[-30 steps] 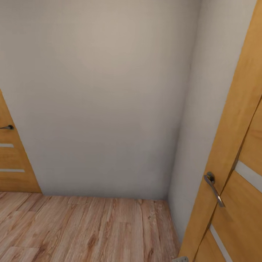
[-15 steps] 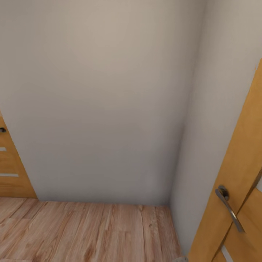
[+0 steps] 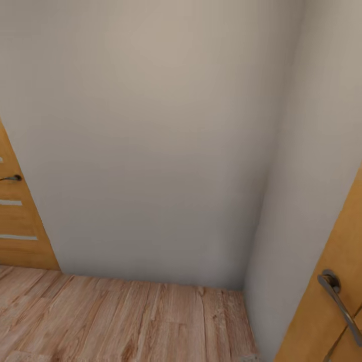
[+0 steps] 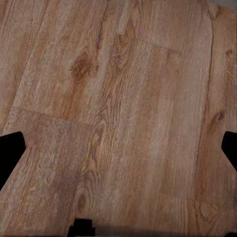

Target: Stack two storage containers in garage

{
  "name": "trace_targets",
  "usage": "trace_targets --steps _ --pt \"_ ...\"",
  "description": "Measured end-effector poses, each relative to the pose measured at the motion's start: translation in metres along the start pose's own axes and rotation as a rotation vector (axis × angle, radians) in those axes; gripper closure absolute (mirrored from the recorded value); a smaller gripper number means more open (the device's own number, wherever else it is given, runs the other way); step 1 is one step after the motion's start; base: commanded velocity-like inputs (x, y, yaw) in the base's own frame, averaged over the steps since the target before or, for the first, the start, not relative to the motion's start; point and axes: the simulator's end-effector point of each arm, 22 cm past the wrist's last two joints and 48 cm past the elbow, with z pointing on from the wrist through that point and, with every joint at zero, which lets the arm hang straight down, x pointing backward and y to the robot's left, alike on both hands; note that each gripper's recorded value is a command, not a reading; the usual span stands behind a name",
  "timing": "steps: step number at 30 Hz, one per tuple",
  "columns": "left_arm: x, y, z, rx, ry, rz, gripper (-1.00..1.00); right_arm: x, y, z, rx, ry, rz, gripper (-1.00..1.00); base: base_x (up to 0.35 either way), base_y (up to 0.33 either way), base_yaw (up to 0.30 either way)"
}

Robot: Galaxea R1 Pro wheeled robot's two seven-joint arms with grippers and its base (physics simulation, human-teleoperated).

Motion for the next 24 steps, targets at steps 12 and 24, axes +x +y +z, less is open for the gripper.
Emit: trace_targets --steps 12,24 --pt "0.0 0.0 0.0 0.0 0.0 0.0 -1.0 0.0005 0.0001 -0.0001 0.0 0.001 0.0 -1.0 0.0 0.0 0.252" --pt "0.0 0.0001 -0.0001 0.0 0.0 0.0 -1.0 0.0001 0.0001 -0.0002 0.0 0.0 0.0 -1.0 0.031 0.0 0.253"
